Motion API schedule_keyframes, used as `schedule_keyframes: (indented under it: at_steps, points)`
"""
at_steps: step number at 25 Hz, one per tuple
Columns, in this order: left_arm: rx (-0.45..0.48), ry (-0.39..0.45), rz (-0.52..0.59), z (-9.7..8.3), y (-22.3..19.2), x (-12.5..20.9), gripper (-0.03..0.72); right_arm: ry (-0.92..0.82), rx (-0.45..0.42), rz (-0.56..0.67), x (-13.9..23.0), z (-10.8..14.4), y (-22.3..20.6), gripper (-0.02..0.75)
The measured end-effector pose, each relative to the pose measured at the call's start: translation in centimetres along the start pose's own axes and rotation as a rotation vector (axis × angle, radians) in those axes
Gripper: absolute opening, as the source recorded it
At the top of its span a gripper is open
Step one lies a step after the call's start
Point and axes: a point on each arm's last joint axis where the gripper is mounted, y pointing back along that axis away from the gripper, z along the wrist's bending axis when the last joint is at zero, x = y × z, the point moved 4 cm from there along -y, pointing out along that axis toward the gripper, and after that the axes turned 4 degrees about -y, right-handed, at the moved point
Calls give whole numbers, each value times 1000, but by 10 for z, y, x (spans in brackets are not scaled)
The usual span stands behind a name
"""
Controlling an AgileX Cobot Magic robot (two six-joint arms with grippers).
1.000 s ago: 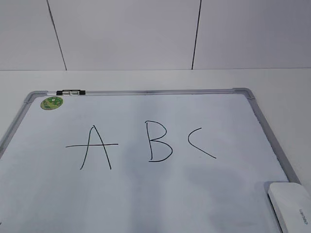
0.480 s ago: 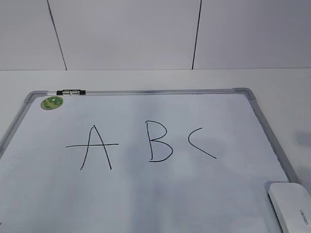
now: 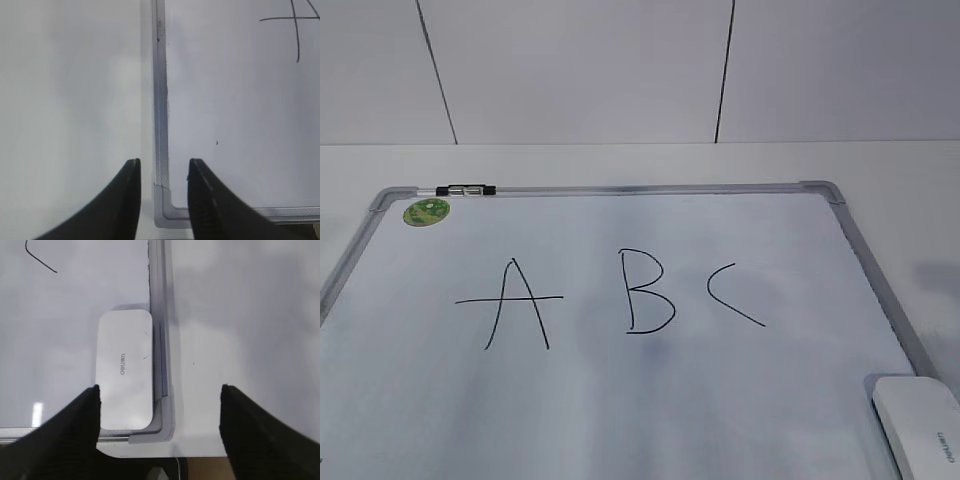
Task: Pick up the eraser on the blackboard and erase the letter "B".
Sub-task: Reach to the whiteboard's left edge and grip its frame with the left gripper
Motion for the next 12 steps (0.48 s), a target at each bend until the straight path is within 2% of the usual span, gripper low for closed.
schedule_keyframes:
  at_steps: [5, 12]
  points:
    - [8, -12, 148, 3, -36, -34, 242, -1, 8, 50, -4, 0, -9, 588]
    - [19, -52, 251, 9, -92, -84, 242, -2, 6, 47, -5, 0, -10, 588]
